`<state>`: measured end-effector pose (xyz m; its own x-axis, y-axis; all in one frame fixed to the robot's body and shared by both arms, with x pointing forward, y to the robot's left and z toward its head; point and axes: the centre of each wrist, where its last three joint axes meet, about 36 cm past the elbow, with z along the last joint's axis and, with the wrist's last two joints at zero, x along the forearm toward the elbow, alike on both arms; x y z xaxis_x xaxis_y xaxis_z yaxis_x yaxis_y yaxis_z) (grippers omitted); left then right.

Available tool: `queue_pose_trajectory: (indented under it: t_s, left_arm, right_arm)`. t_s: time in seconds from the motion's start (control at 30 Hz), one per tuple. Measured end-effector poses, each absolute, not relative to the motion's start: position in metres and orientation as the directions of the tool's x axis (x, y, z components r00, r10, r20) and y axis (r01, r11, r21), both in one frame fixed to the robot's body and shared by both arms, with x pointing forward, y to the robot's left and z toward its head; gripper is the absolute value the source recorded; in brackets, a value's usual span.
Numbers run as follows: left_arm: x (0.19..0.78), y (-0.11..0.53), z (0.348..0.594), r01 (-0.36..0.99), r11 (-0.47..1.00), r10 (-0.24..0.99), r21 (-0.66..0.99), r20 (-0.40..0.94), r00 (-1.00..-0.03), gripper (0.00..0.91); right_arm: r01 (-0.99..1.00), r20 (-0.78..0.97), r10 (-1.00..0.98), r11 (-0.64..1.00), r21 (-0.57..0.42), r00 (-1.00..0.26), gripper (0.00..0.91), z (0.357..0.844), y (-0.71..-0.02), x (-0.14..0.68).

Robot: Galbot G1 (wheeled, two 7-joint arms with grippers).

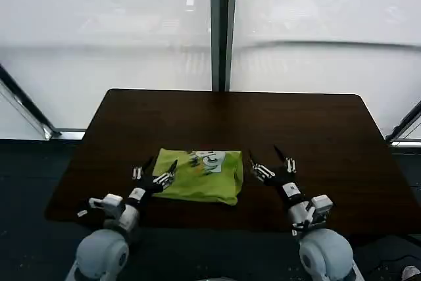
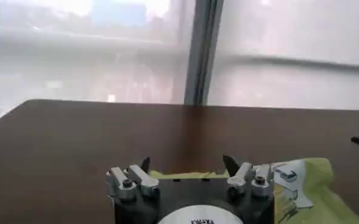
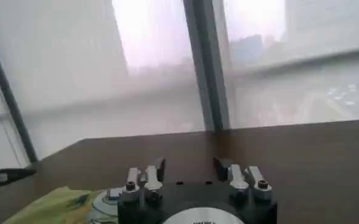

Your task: Fold and organize the clothes.

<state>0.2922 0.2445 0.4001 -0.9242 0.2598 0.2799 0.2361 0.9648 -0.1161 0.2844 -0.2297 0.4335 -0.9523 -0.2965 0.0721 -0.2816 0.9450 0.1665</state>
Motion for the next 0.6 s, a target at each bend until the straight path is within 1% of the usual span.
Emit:
queue_pose_trajectory:
  t_s: [0.13,0.37,0.57,0.6]
  left_arm:
    - [0.297,0.252,0.387,0.216,0.965,0.25,-0.151,0.264,-0.932,0.878]
    - [0.302,0.261,0.368,0.141,0.955,0.218,-0.262,0.296,-0.93,0.878]
    - [0.299,0.259,0.359,0.101,0.947,0.199,-0.307,0.308,-0.93,0.878]
    - [0.298,0.258,0.358,0.098,0.945,0.198,-0.313,0.309,-0.93,0.741]
  right_arm:
    - [-0.289,0.047,-0.3,0.944,0.161,-0.953,0.878,0.45,-0.228,0.273]
    - [-0.296,0.025,-0.303,0.942,0.157,-0.953,0.878,0.466,-0.226,0.262]
    - [-0.299,0.023,-0.306,0.941,0.159,-0.952,0.878,0.468,-0.224,0.259]
    - [-0.299,0.023,-0.306,0.941,0.159,-0.952,0.878,0.469,-0.224,0.259]
